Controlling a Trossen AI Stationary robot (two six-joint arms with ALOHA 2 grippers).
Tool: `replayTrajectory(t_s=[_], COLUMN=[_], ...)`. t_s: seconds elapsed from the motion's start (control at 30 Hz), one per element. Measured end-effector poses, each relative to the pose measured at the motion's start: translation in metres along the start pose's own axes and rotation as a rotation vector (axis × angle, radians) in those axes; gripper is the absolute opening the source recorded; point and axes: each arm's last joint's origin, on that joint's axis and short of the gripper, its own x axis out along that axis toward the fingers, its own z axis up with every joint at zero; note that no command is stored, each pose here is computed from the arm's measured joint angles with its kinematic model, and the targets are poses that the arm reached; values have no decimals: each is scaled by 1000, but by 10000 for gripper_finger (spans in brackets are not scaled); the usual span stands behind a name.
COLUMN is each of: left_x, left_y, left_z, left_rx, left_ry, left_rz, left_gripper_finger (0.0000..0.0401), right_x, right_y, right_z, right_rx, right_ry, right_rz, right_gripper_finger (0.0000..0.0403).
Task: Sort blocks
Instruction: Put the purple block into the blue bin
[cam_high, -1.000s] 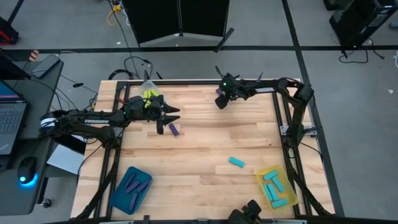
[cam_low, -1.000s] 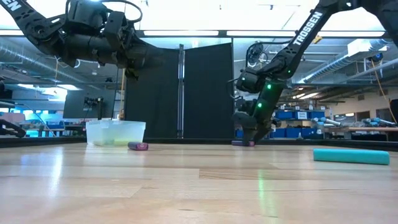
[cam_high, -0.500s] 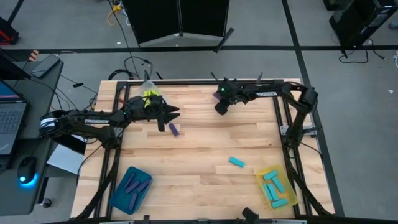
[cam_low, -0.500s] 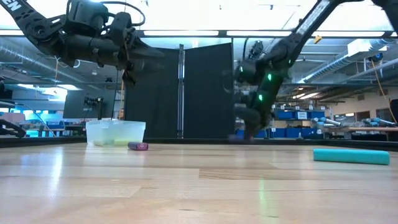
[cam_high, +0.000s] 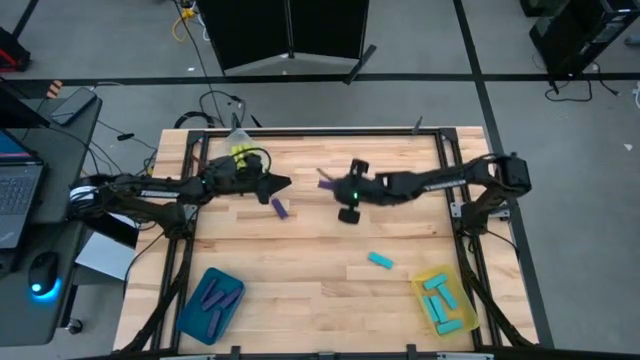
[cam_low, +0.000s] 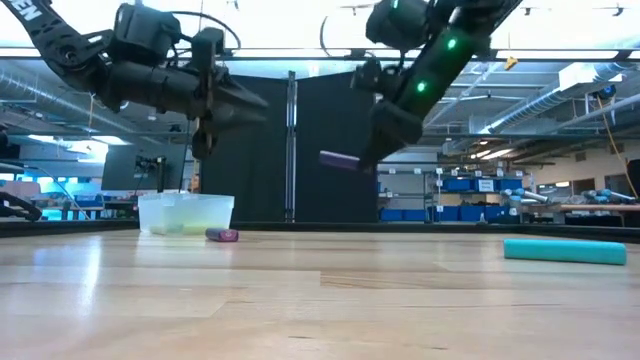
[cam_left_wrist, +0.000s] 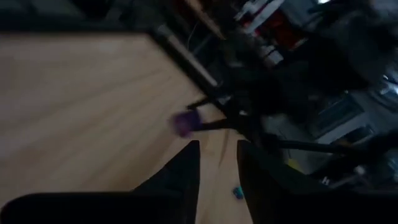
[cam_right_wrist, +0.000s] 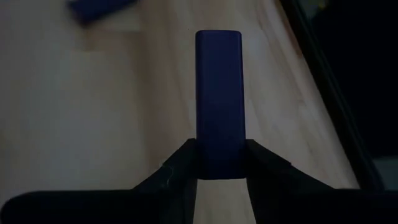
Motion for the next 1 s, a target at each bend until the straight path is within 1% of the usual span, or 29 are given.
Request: replayTrajectory(t_s=[0.1,0.27,0.37,0.47,0.6,0.87,1.0], left_x=[7,24,37,49,62,85,90], left_y=[8,11,9,8,7,8,6], left_z=[-7,-12,-16,-19,-20,-18,-15], left_rx=[-74,-142,-147,-133,-126,-136,-135], left_ry=[37,82,127,156,170,184,182], left_rz=[32,-32,-42,-41,-42,-41,-52], left_gripper_finger=[134,184,211,230,238,238,233], right_x=[-7,-12,-12,-12,-12,-12,-13], right_y=[17,27,28,28,28,28,29], right_z=[2,6,7,7,8,8,8], right_rx=[-37,-38,-36,-36,-31,-37,-41], right_ry=[-27,-69,-77,-78,-88,-94,-95], right_rz=[19,20,20,20,19,18,21], right_gripper_finger=[113,113,113,113,113,113,113])
